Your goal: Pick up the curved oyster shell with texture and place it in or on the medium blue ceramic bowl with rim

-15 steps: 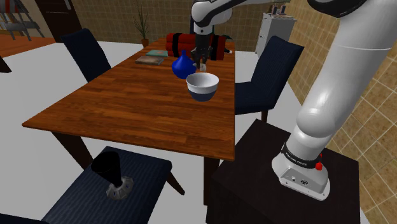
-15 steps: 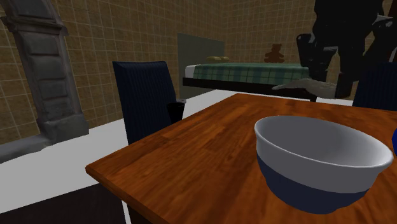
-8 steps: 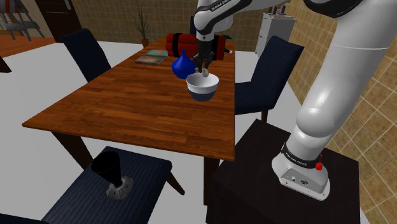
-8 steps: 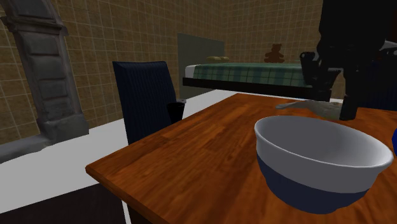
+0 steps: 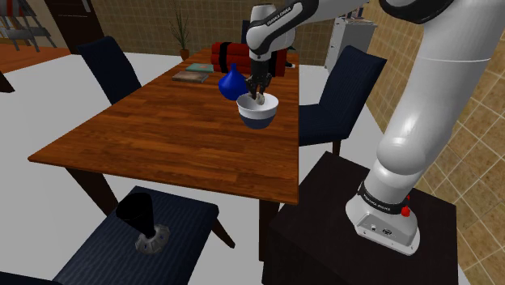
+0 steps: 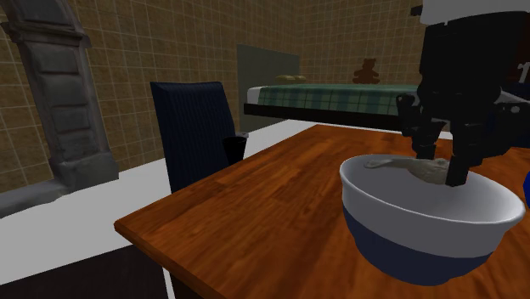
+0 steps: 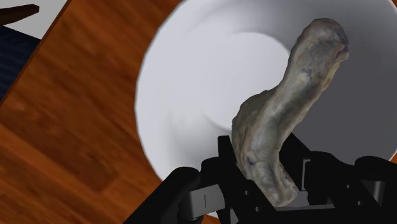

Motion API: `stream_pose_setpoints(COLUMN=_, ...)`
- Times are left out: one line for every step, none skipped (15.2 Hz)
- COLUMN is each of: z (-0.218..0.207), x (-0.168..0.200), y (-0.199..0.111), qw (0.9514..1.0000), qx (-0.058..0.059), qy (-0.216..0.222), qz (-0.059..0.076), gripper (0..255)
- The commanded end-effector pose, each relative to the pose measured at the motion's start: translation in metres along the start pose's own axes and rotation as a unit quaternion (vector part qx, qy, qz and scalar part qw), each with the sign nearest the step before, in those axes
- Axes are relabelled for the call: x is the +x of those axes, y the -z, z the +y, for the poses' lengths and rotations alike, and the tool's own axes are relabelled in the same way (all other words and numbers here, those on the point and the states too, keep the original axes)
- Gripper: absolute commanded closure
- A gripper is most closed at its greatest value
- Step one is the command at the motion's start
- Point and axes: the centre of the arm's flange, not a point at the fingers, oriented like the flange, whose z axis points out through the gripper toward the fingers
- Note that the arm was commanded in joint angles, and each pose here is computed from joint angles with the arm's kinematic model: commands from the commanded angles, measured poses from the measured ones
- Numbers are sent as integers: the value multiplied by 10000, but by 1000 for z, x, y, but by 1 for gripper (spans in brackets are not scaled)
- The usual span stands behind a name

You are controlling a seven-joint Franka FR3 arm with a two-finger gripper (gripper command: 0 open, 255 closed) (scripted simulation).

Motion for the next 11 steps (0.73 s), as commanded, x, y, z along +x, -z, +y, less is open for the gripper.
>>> stream_pose_setpoints(z=0, x=0, y=-1, qw=10000, qx=0, qy=0, qz=2, gripper=255)
stream_pose_setpoints(z=0, x=0, y=-1, qw=10000, qx=0, qy=0, qz=2, gripper=255)
stream_pose_setpoints(z=0, x=0, y=-1, qw=10000, qx=0, qy=0, qz=2, gripper=255)
stream_pose_setpoints(z=0, x=0, y=-1, qw=10000, qx=0, qy=0, qz=2, gripper=255)
stream_pose_setpoints(z=0, x=0, y=-1, qw=10000, qx=0, qy=0, qz=2, gripper=0)
stream_pose_setpoints(z=0, x=0, y=-1, qw=10000, qx=0, qy=0, qz=2, gripper=0)
stream_pose_setpoints(z=0, x=0, y=-1, qw=10000, qx=0, qy=0, qz=2, gripper=0)
stream_pose_setpoints(z=0, x=0, y=-1, qw=10000, qx=0, qy=0, qz=2, gripper=0)
stream_pose_setpoints(z=0, x=0, y=-1, qw=10000, qx=0, qy=0, qz=2, gripper=0)
stream_pose_setpoints(z=0, x=0, y=-1, qw=10000, qx=0, qy=0, qz=2, gripper=0)
stream_pose_setpoints(z=0, x=0, y=13, qw=10000, qx=0, qy=0, qz=2, gripper=0)
